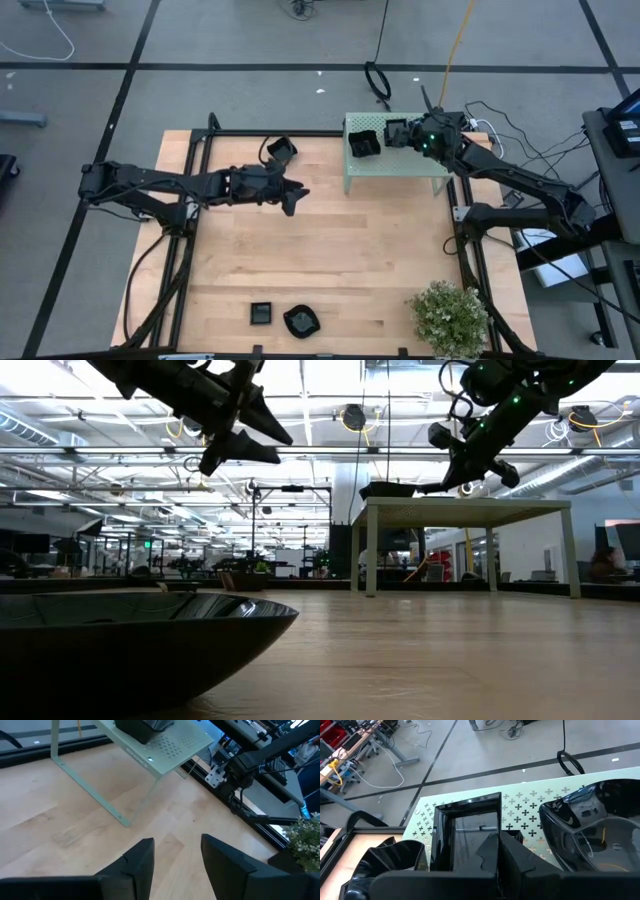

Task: Pick & Place Mini shaped plates
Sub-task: Stack the black square plate on top of the square plate on the shelf

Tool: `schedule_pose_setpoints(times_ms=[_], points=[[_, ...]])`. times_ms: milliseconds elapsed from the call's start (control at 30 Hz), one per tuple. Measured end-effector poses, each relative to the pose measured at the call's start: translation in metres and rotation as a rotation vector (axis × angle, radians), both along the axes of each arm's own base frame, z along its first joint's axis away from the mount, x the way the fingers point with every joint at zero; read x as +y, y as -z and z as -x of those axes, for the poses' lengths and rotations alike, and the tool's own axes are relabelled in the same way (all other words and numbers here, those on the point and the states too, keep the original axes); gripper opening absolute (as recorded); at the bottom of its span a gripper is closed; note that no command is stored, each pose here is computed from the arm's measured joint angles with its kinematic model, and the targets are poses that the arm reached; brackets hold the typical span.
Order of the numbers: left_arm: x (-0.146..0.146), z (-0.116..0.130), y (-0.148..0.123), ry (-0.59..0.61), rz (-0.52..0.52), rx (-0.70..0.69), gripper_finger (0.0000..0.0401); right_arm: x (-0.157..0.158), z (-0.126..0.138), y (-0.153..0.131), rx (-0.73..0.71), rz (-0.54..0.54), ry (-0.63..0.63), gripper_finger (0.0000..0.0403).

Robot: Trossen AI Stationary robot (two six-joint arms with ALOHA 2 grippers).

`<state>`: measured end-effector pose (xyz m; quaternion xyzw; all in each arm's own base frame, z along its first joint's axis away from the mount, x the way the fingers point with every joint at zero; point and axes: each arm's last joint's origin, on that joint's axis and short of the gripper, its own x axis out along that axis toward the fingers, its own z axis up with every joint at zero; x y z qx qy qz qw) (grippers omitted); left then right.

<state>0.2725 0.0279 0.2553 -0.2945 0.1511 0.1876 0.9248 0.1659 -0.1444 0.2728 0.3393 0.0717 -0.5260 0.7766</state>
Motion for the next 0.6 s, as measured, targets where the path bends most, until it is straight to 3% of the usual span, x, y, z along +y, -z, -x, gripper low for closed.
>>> schedule_pose_setpoints(times_ms=[600], points=[[0.0021, 0.0003, 0.0001, -0.006, 0.0, 0.001, 0.0166, 0.0012, 0.0005, 0.0037, 0.025, -0.034, -0.019, 0.0]])
